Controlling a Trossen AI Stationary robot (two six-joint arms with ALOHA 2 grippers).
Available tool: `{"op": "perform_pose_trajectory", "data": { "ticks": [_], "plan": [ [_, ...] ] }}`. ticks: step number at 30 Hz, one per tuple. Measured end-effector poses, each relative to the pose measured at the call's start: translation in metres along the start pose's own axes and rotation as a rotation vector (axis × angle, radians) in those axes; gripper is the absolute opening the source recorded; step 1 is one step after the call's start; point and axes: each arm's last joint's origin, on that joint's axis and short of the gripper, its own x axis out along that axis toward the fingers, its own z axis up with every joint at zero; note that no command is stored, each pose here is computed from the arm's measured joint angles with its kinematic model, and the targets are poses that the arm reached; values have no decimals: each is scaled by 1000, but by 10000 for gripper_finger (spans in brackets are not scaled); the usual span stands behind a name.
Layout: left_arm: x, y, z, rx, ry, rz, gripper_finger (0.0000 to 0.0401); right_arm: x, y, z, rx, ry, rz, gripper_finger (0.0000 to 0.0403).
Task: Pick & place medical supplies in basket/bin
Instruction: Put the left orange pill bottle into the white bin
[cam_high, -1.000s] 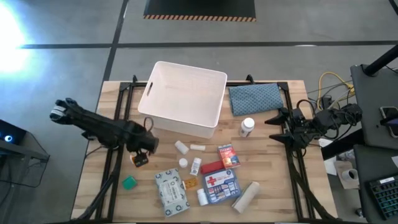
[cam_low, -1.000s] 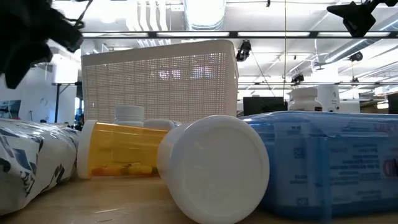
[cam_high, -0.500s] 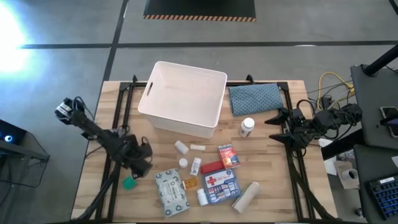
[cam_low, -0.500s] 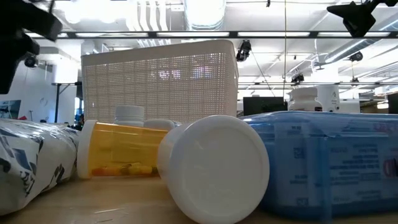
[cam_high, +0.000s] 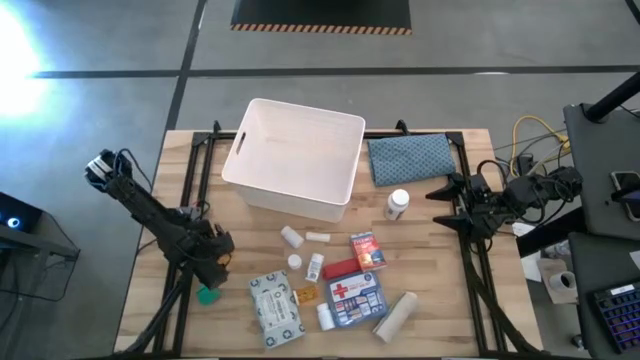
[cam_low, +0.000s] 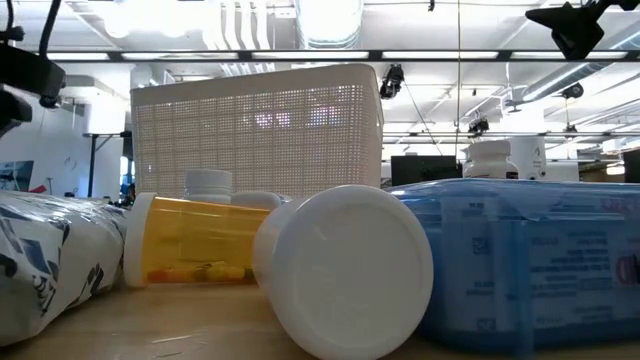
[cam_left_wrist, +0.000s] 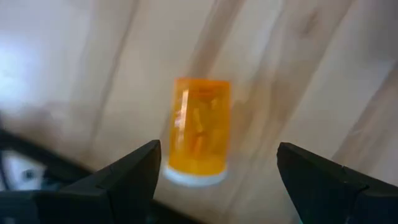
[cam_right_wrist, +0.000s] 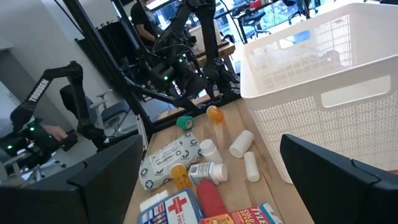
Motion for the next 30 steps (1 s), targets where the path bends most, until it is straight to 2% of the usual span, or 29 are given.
{"op": "perform_pose_trajectory", "data": {
  "ticks": [3,10,16,23,26,30],
  "plan": [
    [5,3,-2,-19,-18,-43,297,0,0,0,0,0,0,369],
    [18,12,-8,-31,-9,-18,297,0,-2,-3,-5,30,-14,369],
    [33,9,-9,-35,-17,-37,297,0,-5,-8,44,79,-44,369],
    [48,10,-12,-62,-8,-14,296,0,-5,-9,46,87,-50,369],
    [49,10,-12,-73,-7,-11,282,0,-5,-9,48,87,-50,369],
    [46,8,-11,-75,-13,-25,240,0,-5,-9,48,87,-50,369]
  ]
}}
